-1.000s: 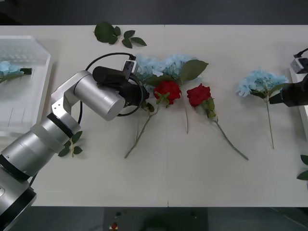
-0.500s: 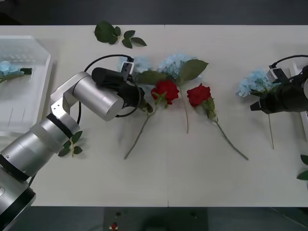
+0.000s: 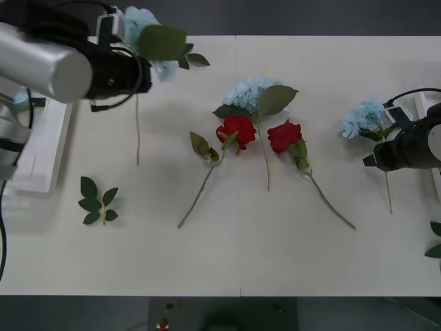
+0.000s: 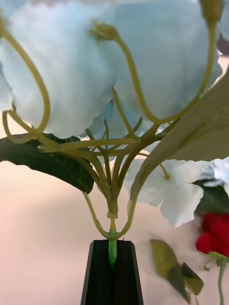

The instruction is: Put the red flowers into the right box and the blue flowers into the left box

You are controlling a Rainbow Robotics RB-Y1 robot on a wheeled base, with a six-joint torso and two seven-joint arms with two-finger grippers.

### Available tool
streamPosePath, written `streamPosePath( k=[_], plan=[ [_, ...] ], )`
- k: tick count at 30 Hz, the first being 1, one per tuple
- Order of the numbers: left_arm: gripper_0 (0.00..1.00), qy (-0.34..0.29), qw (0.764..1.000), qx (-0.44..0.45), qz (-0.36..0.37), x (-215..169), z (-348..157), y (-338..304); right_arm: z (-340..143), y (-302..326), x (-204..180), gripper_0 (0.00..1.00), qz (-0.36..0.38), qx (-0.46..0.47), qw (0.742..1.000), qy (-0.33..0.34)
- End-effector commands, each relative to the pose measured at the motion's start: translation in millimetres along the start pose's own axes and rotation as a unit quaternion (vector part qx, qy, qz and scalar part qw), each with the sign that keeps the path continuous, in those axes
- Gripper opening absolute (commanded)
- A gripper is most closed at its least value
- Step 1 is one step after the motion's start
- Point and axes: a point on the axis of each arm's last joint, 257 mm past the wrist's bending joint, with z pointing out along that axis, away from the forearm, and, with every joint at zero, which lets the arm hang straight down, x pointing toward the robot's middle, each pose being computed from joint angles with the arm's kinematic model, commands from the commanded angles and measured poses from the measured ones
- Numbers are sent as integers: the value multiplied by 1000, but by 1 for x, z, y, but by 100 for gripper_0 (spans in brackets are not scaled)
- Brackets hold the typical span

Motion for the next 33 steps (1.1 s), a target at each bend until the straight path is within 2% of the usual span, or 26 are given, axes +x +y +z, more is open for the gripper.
streamPosePath(
  k=[1, 2, 3, 4, 5, 6, 10, 12, 17, 25, 33],
  plan=[
    [0, -25, 998, -53, 22, -49, -59, 60, 2, 8, -7, 41, 8, -7, 1000, -10],
    [0, -25, 997, -73, 20, -56, -74, 81, 3, 9, -8, 26, 8, -8, 1000, -12],
    [0, -28, 996, -85, 19, -61, -82, 92, 3, 10, -9, 19, 9, -8, 1000, -13],
    [0, -34, 993, -111, 22, -70, -97, 114, 4, 10, -8, 9, 8, -8, 1000, -14],
    [0, -39, 988, -144, 27, -78, -110, 137, 5, 10, -9, 2, 8, -7, 1000, -17],
    [0, -44, 986, -161, 31, -83, -117, 148, 6, 10, -8, 0, 7, -7, 1000, -18],
    [0, -56, 965, -252, 54, -99, -152, 209, 9, 14, -8, 0, 1, -9, 1000, -26],
    [0, -60, 947, -309, 66, -102, -172, 255, 10, 14, -8, 0, 0, -9, 1000, -29],
    [0, -64, 920, -370, 113, -94, -187, 331, 10, 14, -9, 0, -2, -9, 999, -31],
    [0, -51, 906, -398, 139, -59, -186, 407, -14, 22, -31, 0, 13, -38, 998, -52],
    [0, -33, 905, -401, 139, -18, -167, 441, -88, 72, -80, 0, 72, -166, 981, -67]
  ],
)
